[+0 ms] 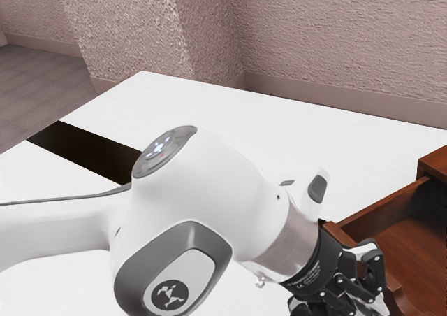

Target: Pull the drawer handle with one arm to open the drawer

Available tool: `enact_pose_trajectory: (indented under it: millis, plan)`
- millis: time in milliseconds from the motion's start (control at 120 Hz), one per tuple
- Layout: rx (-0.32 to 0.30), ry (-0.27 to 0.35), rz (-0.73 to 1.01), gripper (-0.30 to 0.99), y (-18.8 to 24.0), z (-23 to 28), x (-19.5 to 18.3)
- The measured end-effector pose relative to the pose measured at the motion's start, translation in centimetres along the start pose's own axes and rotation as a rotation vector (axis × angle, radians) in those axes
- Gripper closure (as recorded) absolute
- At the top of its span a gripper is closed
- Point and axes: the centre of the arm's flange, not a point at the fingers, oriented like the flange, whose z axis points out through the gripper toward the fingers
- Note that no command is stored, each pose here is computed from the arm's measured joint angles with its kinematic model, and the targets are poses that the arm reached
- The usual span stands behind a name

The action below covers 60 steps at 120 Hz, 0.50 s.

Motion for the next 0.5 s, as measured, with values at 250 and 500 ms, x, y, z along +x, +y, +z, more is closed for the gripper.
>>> enact_pose_trajectory:
  millis: [250, 500]
  plan:
    - [-0.03, 0.011, -0.038, 0.34, -1.5, -2.9, 2.2]
    - [0.21, 0.135, -0.021, 0.1, 8.3, -8.8, 9.8]
